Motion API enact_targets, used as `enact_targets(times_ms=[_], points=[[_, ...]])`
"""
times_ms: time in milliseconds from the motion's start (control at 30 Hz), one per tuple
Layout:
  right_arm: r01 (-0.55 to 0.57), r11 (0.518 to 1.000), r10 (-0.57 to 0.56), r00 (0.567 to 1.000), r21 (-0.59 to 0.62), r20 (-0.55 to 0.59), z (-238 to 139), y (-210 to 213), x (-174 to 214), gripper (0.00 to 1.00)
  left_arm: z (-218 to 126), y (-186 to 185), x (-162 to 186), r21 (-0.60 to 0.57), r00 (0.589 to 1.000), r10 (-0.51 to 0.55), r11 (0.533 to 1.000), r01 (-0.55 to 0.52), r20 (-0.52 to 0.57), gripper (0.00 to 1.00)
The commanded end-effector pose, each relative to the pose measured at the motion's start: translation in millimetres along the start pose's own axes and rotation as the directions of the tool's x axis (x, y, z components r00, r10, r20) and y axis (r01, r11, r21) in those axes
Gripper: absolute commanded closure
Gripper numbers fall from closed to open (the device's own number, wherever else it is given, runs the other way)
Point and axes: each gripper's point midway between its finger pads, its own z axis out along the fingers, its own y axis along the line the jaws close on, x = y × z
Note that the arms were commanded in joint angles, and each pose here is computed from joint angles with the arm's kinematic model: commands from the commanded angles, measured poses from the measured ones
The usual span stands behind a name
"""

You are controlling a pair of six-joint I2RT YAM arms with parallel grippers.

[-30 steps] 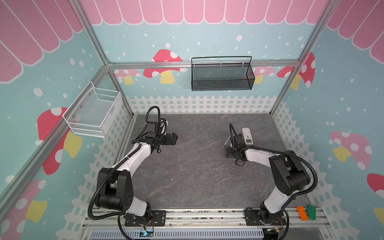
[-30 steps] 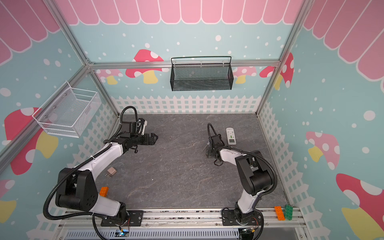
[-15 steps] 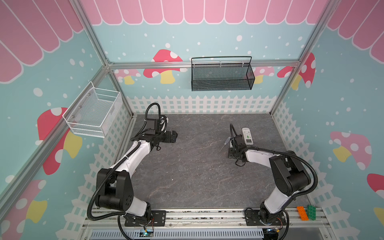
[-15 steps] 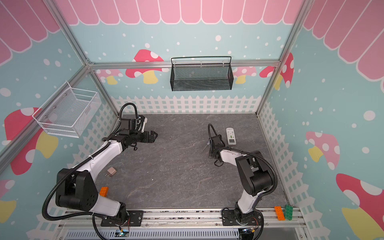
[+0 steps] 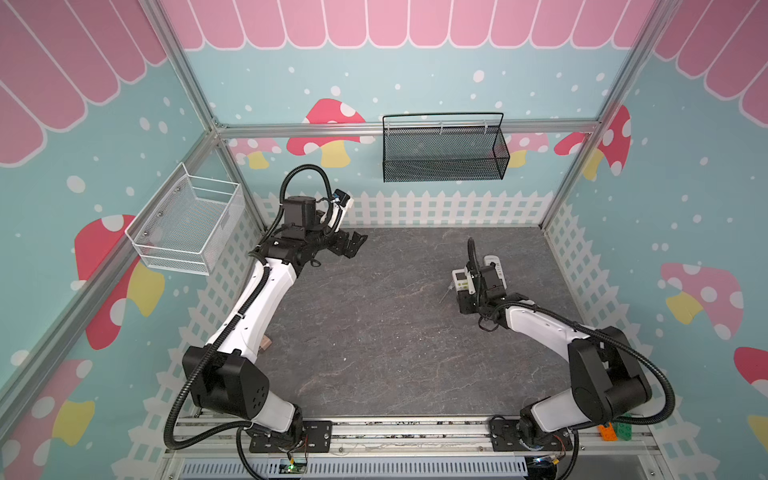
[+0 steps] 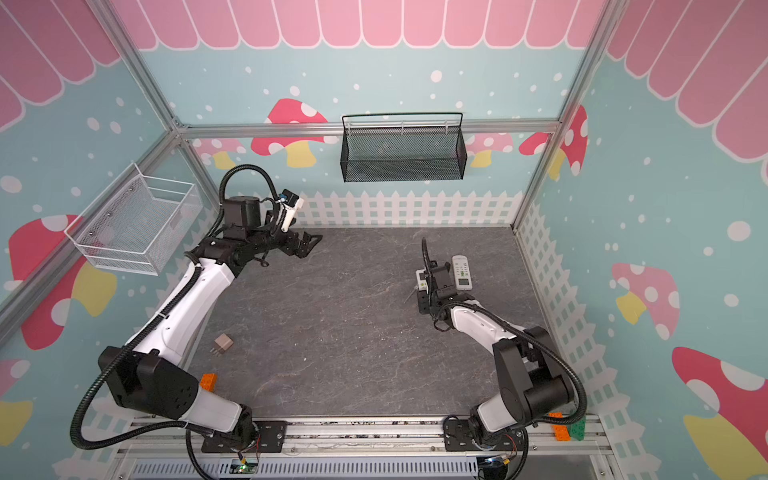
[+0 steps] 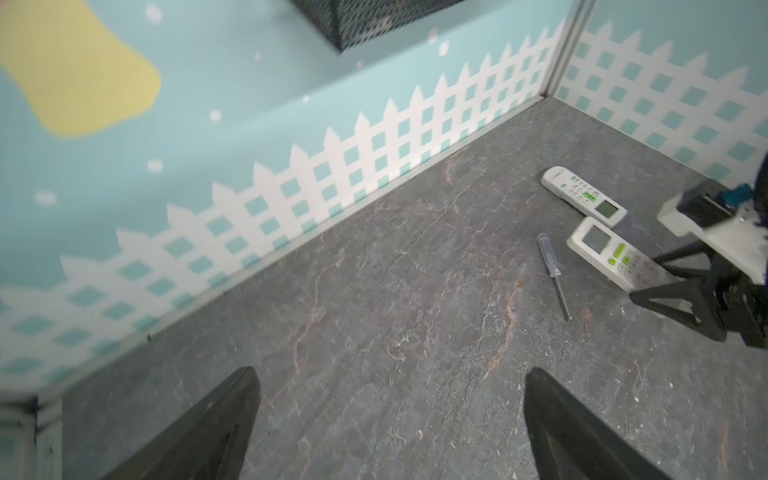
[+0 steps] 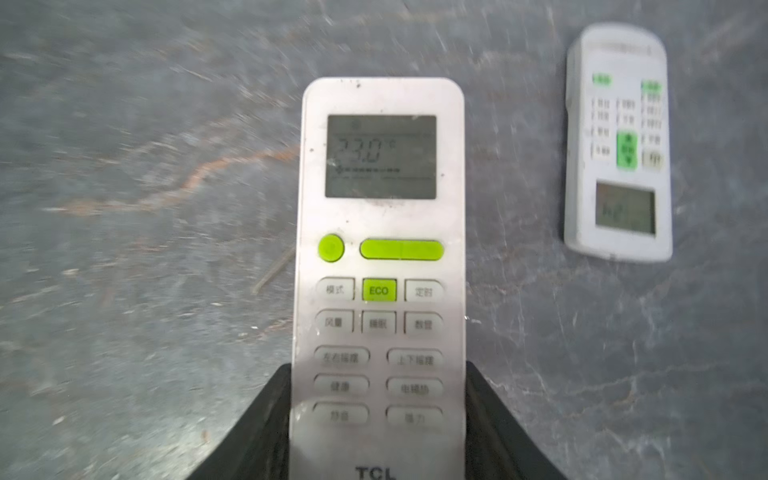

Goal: Unload the batteries from the remote control
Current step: 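Lift the TCL remote toward the left gripper while the left arm reaches to meet it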

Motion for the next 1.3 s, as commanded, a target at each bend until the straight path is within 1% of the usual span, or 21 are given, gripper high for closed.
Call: enact_targets(times_ms=[0,33,100,167,233,300,333,400,467,533,600,700,767,800,867,900,967,1033,1100,1167,1267], points=[[0.268,0.946,-0.221,0.945,-0.185,0.242,-36.6,41.8,-56.8,0.53,-8.7,-42.6,-10.8,0.180,0.959,0.279,0.942,-0.283,0.048,0.00],[0.330,0.918,-0.260,0.920,-0.221,0.293,-45.8,52.0,-62.8,0.53,-11.5,-49.3,-14.6,0.202,0.943,0.325,0.921,-0.333,0.071,0.00],[0.461,0.840,-0.336,0.856,-0.286,0.394,-64.6,73.4,-70.8,0.54,-17.2,-62.6,-23.1,0.241,0.906,0.407,0.873,-0.423,0.117,0.00],[0.540,0.779,-0.371,0.807,-0.318,0.460,-78.0,86.9,-76.4,0.54,-22.9,-73.3,-31.8,0.269,0.869,0.470,0.826,-0.496,0.157,0.00],[0.600,0.719,-0.386,0.765,-0.351,0.515,-89.9,99.3,-80.0,0.54,-29.1,-87.0,-34.8,0.291,0.800,0.563,0.745,-0.600,0.207,0.01],[0.654,0.651,-0.392,0.725,-0.387,0.567,-101.0,112.3,-81.5,0.54,-31.6,-98.0,-33.8,0.288,0.707,0.661,0.646,-0.707,0.251,0.01],[0.669,0.626,-0.389,0.713,-0.400,0.584,-105.1,116.7,-82.2,0.54,-31.8,-101.2,-31.7,0.287,0.666,0.697,0.602,-0.745,0.266,0.02],[0.693,0.575,-0.383,0.698,-0.435,0.605,-111.5,125.5,-82.3,0.54,-31.9,-109.6,-25.3,0.287,0.565,0.768,0.492,-0.822,0.300,0.02],[0.708,0.529,-0.383,0.691,-0.467,0.613,-114.3,132.0,-80.6,0.54,-31.2,-113.8,-15.2,0.282,0.452,0.831,0.371,-0.885,0.325,0.05],[0.714,0.489,-0.385,0.692,-0.501,0.610,-113.8,136.5,-77.8,0.54,-30.1,-117.4,-2.7,0.278,0.346,0.868,0.256,-0.926,0.356,0.05],[0.707,0.447,-0.382,0.705,-0.548,0.598,-113.7,141.4,-75.9,0.54,-28.0,-118.9,9.2,0.268,0.239,0.891,0.139,-0.953,0.387,0.05],[0.704,0.383,-0.359,0.710,-0.598,0.605,-118.5,148.8,-73.1,0.53,-25.7,-123.7,15.3,0.234,0.140,0.887,0.038,-0.972,0.440,0.05],[0.695,0.354,-0.335,0.719,-0.625,0.609,-121.4,153.1,-73.0,0.54,-24.5,-128.1,19.9,0.203,0.074,0.875,-0.028,-0.979,0.479,0.05],[0.686,0.345,-0.323,0.728,-0.641,0.605,-121.7,154.9,-74.6,0.54,-23.7,-130.9,23.0,0.193,0.051,0.866,-0.053,-0.980,0.498,0.05],[0.666,0.318,-0.302,0.746,-0.675,0.594,-124.3,158.2,-75.6,0.54,-21.6,-134.0,30.1,0.183,0.020,0.853,-0.088,-0.979,0.522,0.05],[0.665,0.299,-0.292,0.747,-0.685,0.597,-126.9,160.2,-75.3,0.55,-19.7,-134.5,35.6,0.179,-0.002,0.848,-0.115,-0.977,0.530,0.06],[0.668,0.291,-0.288,0.744,-0.685,0.603,-126.4,161.0,-75.4,0.55,-16.4,-135.6,42.6,0.166,-0.039,0.839,-0.152,-0.974,0.543,0.07],[0.653,0.294,-0.285,0.757,-0.698,0.588,-122.8,161.9,-75.8,0.55,-13.6,-136.9,42.6,0.146,-0.054,0.832,-0.161,-0.976,0.552,0.08],[0.637,0.262,-0.263,0.770,-0.725,0.581,-126.4,165.3,-73.5,0.56,-11.5,-137.6,42.3,0.135,-0.068,0.825,-0.172,-0.976,0.561,0.12],[0.643,0.240,-0.256,0.764,-0.727,0.592,-128.9,167.7,-71.3,0.56,-8.6,-137.8,42.9,0.126,-0.077,0.820,-0.178,-0.976,0.568,0.18],[0.631,0.244,-0.257,0.775,-0.737,0.578,-123.9,169.4,-71.8,0.56,-5.5,-142.9,47.5,0.100,-0.104,0.798,-0.201,-0.974,0.594,0.21]])
